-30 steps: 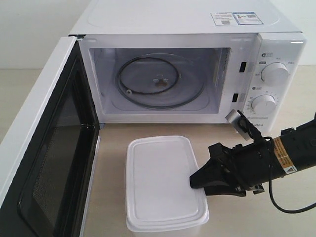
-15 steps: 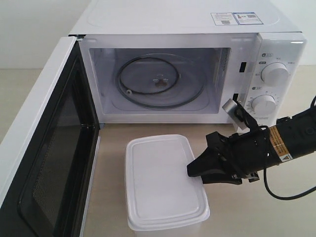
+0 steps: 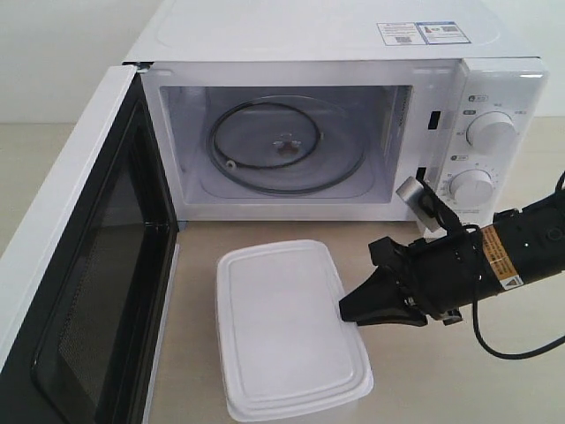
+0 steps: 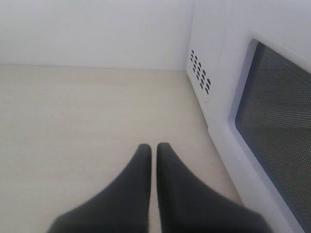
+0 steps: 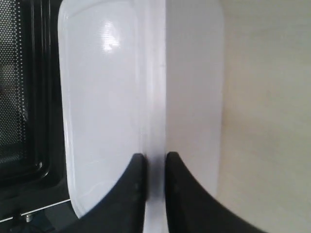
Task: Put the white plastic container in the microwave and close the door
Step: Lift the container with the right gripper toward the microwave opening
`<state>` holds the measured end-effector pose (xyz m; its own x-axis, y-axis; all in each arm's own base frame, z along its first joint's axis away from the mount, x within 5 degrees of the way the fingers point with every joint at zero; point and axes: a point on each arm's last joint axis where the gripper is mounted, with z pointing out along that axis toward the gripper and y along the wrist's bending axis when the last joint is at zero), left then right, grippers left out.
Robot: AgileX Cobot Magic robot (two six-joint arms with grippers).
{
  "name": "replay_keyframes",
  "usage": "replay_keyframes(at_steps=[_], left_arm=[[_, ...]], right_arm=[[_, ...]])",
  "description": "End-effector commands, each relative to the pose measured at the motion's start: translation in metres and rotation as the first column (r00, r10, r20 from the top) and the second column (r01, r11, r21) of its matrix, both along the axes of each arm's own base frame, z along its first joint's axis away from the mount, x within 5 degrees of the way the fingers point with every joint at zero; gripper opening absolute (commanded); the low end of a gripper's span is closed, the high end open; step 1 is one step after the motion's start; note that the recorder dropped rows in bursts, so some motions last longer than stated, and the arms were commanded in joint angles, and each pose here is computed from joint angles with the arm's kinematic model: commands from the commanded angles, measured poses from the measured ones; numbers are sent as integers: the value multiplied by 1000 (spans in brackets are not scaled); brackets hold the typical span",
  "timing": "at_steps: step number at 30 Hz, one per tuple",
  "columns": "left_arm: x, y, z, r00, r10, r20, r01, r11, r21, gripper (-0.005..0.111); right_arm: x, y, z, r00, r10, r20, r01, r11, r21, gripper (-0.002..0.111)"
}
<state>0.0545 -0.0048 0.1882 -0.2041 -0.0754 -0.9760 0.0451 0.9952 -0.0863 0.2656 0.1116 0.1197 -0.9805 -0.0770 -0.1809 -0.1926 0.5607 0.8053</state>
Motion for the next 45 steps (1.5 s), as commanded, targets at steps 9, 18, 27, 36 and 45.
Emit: replay_keyframes(at_steps=[9,18,27,36,45], left_arm=[[0,0,-1,1000,2,-4,-2,1000,1,4],[0,0,-1,1000,2,-4,-2,1000,1,4],[0,0,-1,1000,2,-4,-2,1000,1,4],[0,0,-1,1000,2,-4,-2,1000,1,4],[0,0,-1,1000,2,-4,-2,1000,1,4]], right_arm=[[1,1,1,999,34,40,-34,999,7,5],[1,1,1,998,40,50,-41,999,6,0],[0,-1,31,981,-36,190,33,999,23,0],[-19,-1,32,952,-227,205,179,957,226,0],[-22,-6,30,908,-391,152,333,891,309,0]])
